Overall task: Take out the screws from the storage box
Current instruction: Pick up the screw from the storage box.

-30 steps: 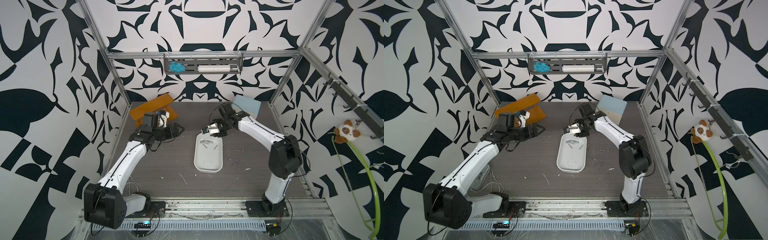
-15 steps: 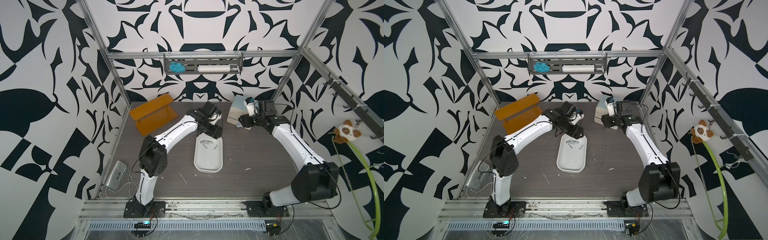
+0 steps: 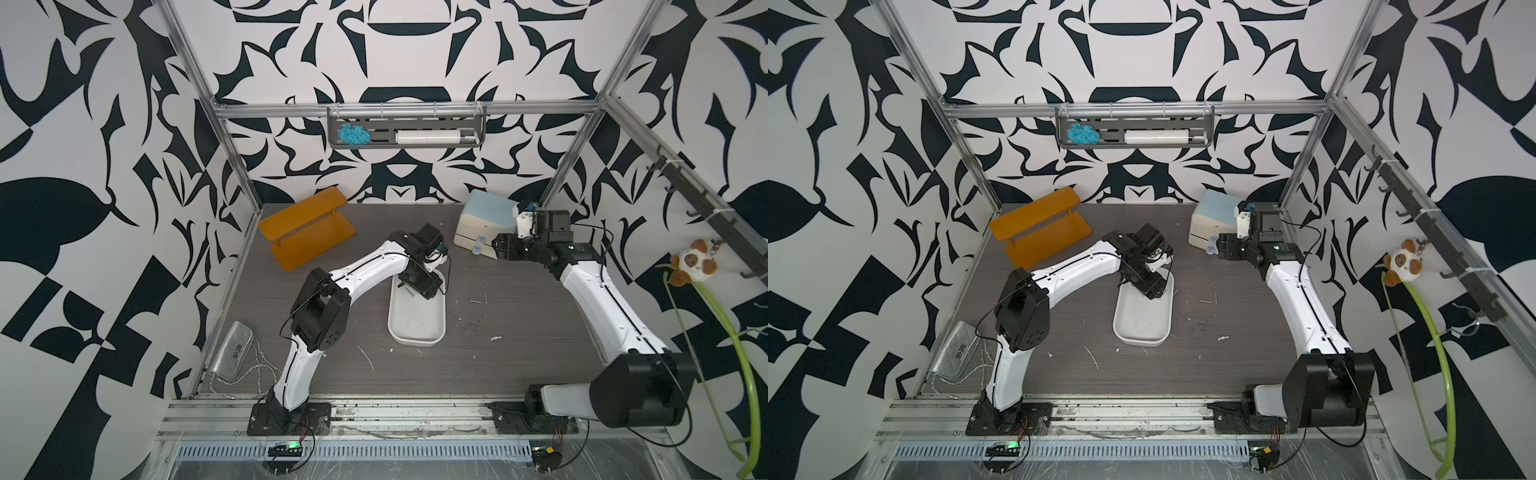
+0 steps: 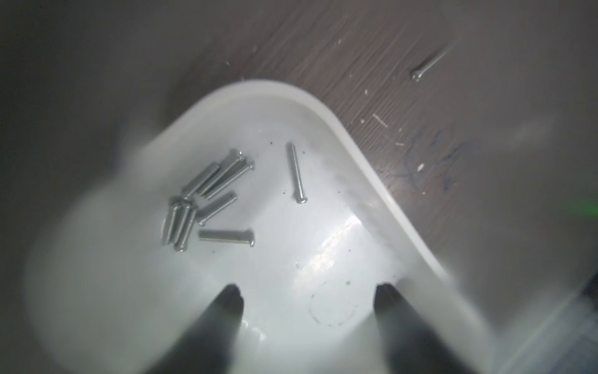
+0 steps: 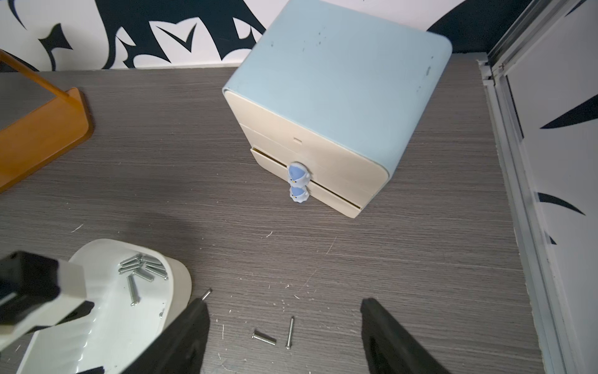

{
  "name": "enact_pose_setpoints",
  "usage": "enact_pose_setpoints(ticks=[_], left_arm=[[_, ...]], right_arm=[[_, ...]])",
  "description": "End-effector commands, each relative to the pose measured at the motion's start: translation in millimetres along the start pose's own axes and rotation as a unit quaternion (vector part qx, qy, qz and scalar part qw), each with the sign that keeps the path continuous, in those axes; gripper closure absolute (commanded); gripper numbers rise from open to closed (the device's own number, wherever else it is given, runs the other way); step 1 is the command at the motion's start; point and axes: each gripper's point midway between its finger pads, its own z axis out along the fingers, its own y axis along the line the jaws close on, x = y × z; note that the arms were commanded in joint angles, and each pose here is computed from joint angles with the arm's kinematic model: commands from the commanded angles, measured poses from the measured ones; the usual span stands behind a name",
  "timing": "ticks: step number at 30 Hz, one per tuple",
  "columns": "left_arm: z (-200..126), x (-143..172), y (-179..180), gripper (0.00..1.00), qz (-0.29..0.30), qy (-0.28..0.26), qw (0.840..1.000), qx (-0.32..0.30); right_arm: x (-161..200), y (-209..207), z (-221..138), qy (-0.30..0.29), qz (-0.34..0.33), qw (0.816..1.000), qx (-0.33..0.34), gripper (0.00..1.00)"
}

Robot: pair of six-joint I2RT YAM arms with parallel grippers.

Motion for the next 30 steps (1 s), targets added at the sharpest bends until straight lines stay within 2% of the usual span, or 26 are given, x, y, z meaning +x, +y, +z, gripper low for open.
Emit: enact_pose_setpoints(ticks=[1,4,10,15,30], left_arm=[[3,-5,-6,0.29,0.036,-0.014,0.999,-0.005],[17,-5,-5,0.34,0.039,-0.009,0.999,-0.002],[32,-18,-5,0.35,0.038,-0.025,0.999,0.006],[50,-15,-4,0.39,0.022,-0.001,1.0,0.012],[76,-23,8,0.5,0.012,0.007,1.0,-0.01]], right_arm=[[-2,0,2,-0.001,0.006,1.0,0.0,0.22],[-3,0,4,0.003,0.007,1.0,0.0,0.22],[1,-1,11,0.02,0.006,1.0,0.001,0.22],[4,-3,14,0.032,0.005,0.999,0.003,0.22],[6,-5,18,0.042,0.006,0.999,0.007,0.22]])
